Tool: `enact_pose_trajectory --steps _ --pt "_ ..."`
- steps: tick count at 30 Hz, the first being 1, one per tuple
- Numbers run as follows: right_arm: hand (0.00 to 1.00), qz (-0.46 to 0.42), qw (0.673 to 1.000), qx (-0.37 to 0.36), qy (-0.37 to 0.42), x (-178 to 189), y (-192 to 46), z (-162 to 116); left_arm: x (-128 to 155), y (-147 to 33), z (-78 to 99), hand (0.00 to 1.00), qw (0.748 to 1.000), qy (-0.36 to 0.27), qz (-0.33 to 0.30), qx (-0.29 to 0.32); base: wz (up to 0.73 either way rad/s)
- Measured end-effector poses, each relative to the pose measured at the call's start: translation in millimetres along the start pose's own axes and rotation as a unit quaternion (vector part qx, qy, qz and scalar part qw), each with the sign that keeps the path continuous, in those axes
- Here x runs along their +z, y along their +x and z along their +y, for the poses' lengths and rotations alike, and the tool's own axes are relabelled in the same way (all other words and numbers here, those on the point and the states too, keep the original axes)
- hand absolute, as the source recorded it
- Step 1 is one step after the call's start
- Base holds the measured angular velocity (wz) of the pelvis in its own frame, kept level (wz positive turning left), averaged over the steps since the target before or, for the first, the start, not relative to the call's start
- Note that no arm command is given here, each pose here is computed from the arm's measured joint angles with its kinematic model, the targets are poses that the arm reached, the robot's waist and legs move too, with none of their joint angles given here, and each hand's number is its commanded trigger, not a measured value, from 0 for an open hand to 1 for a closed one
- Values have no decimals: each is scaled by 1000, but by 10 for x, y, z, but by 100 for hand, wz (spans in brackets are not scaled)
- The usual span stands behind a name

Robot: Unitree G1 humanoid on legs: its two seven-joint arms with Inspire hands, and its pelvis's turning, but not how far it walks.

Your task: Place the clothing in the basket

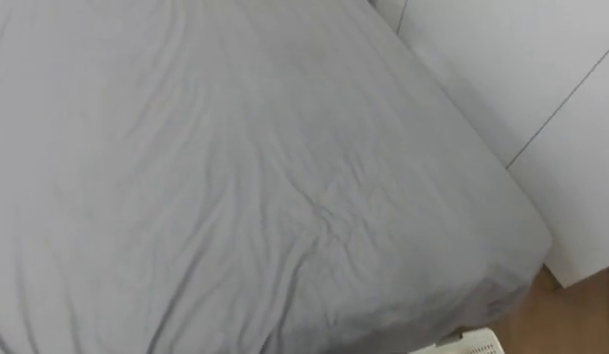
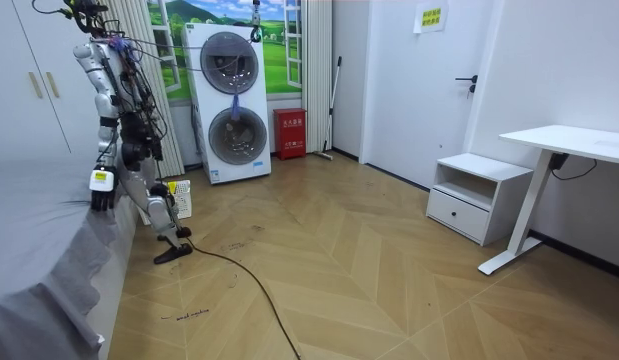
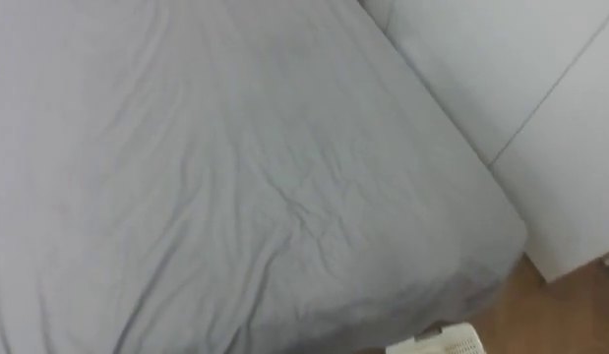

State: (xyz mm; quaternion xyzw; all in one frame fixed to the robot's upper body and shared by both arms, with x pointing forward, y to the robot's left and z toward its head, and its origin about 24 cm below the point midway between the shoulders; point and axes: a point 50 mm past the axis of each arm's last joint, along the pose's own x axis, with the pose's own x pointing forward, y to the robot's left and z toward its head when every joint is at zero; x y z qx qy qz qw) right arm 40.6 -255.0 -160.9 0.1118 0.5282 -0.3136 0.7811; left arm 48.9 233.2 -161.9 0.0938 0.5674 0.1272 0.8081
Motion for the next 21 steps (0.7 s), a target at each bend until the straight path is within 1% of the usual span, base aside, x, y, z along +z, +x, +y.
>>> enact_pose_trajectory --steps 6,10,12,21 --pt "0 17 994 67 -84 -47 0 199 57 6 -121 0 1000 -2 -10 -10 23" --pt "0 16 988 98 -119 -51 -7 302 91 6 -137 0 1000 12 -23 -8 26" --pt "0 19 983 116 -143 -44 -9 366 107 5 -169 0 1000 7 -25 -10 11" --pt "0 30 972 138 -189 -29 -9 523 160 12 -204 0 999 25 -33 -11 10"
